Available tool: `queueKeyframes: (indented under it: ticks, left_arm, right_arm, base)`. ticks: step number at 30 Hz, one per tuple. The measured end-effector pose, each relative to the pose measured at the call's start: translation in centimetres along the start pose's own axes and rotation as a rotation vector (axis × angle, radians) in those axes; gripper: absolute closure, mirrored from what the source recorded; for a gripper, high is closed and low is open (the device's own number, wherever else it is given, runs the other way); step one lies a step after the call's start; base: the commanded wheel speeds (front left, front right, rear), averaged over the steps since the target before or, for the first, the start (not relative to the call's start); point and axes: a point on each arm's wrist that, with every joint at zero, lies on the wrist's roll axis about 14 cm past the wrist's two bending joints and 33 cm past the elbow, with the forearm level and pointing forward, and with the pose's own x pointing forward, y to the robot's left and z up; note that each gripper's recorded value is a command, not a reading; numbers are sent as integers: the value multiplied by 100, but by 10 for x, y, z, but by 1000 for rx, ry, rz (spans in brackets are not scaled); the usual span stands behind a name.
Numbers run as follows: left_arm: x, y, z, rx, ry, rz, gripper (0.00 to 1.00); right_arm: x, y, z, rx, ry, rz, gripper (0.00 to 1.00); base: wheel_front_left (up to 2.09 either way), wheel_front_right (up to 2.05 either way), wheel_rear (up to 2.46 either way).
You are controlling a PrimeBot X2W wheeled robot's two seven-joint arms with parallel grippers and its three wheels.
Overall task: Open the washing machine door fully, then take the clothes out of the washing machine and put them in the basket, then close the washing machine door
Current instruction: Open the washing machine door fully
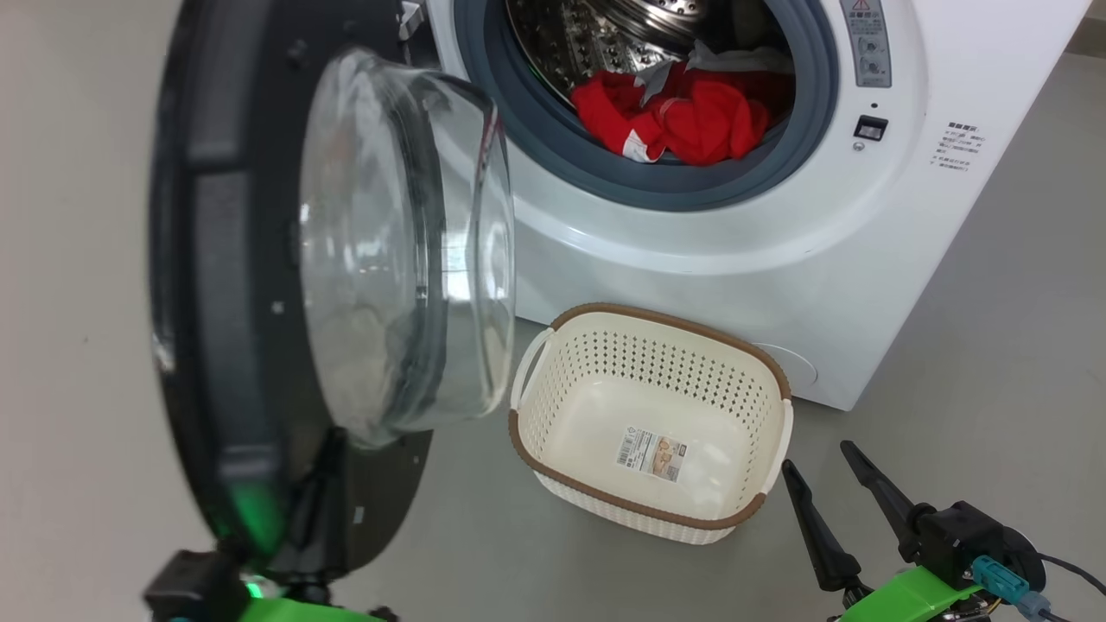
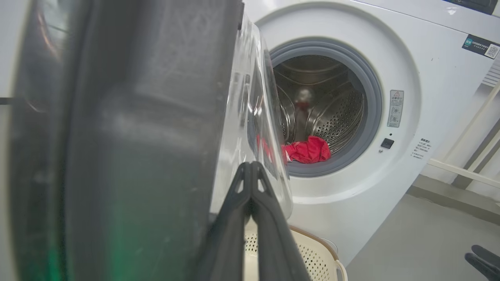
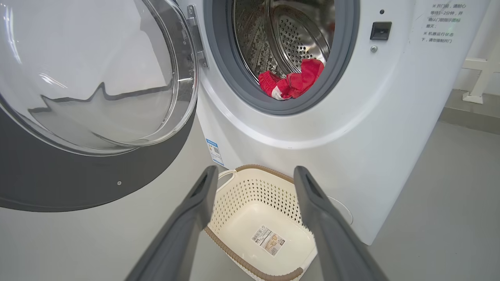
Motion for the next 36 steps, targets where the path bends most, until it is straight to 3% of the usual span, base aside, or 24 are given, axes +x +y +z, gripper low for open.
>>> queueKeyframes:
  ticks: [20, 36]
  left_arm:
    - [22, 113, 33, 125, -74, 294, 100]
    - [47, 173, 54, 178, -85, 428, 100]
  right_arm:
    - [8, -11, -7, -3, 16, -2, 0]
    - [15, -23, -11, -4, 22, -15, 0]
  base:
    - [0, 0, 0]
    - [0, 0, 0]
